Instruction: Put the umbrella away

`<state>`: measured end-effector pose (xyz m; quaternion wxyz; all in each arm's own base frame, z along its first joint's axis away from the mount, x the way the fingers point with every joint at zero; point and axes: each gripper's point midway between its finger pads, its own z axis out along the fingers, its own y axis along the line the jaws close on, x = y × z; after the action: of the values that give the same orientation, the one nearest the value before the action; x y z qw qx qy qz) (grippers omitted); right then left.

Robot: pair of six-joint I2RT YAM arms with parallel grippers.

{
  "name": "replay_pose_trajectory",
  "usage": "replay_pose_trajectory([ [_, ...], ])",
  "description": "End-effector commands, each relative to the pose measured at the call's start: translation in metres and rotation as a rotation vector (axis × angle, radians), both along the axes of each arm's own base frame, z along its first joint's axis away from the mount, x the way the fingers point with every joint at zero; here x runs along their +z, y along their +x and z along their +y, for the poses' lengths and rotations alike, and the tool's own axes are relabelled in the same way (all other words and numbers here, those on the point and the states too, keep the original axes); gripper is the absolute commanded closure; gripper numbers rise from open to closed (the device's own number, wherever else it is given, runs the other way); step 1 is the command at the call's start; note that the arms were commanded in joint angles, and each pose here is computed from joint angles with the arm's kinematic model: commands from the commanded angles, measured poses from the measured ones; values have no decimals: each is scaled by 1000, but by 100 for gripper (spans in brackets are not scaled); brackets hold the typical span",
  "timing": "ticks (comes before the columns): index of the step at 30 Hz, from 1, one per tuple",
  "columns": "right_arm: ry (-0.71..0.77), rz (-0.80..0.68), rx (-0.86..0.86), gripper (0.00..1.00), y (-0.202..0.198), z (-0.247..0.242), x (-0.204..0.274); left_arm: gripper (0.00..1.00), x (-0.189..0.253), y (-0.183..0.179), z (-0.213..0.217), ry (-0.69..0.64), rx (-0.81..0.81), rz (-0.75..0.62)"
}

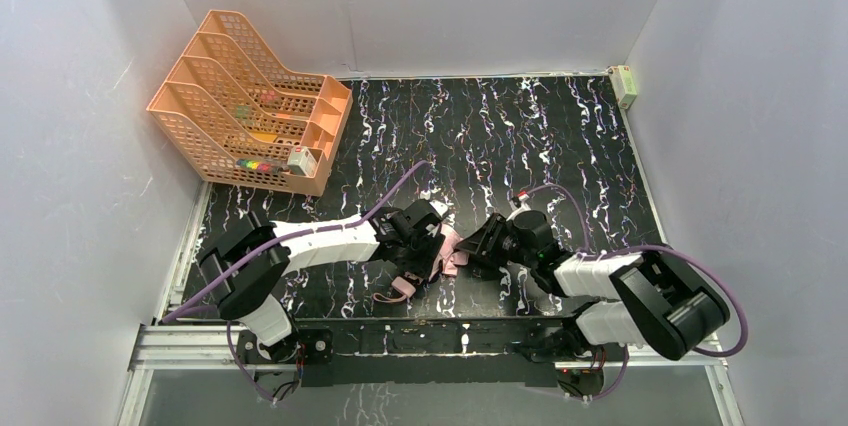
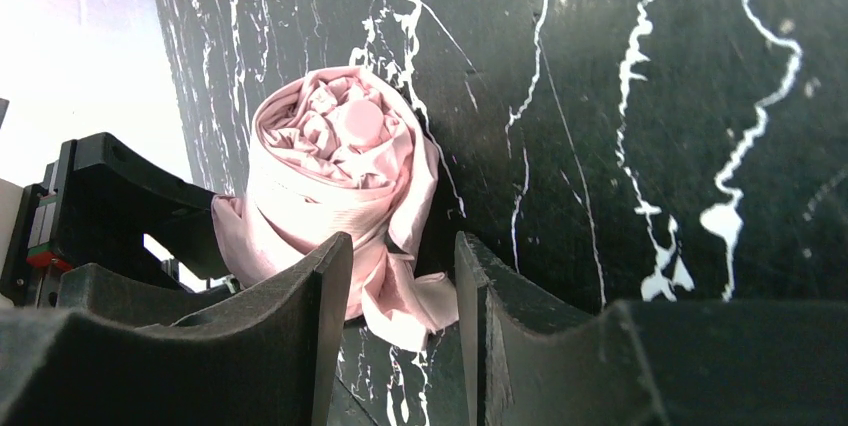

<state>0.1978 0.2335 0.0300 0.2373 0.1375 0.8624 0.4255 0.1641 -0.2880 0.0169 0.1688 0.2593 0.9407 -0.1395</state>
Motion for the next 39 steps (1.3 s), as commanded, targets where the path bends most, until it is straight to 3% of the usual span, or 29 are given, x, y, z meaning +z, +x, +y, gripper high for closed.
replay_pose_trajectory([
  [1,-107,28,90,49,-13,-10,-30,100,-50,-27,46,216,0,103],
  [6,-53,73,170,50,-33,-3,-28,100,-49,-27,46,216,3,101],
  [23,-7,142,69,56,-43,-14,-28,100,-53,-29,42,227,-11,106],
  [29,-34,143,10,71,-35,-19,-30,100,-55,-31,44,234,-5,113],
  [31,-32,108,-1,79,-30,-19,-24,100,-57,-32,45,238,-5,116],
  [34,-57,50,9,100,-23,-21,-16,100,-59,-31,49,264,12,112],
  [39,-119,19,10,100,-24,-30,-10,100,-63,-26,59,311,74,89],
])
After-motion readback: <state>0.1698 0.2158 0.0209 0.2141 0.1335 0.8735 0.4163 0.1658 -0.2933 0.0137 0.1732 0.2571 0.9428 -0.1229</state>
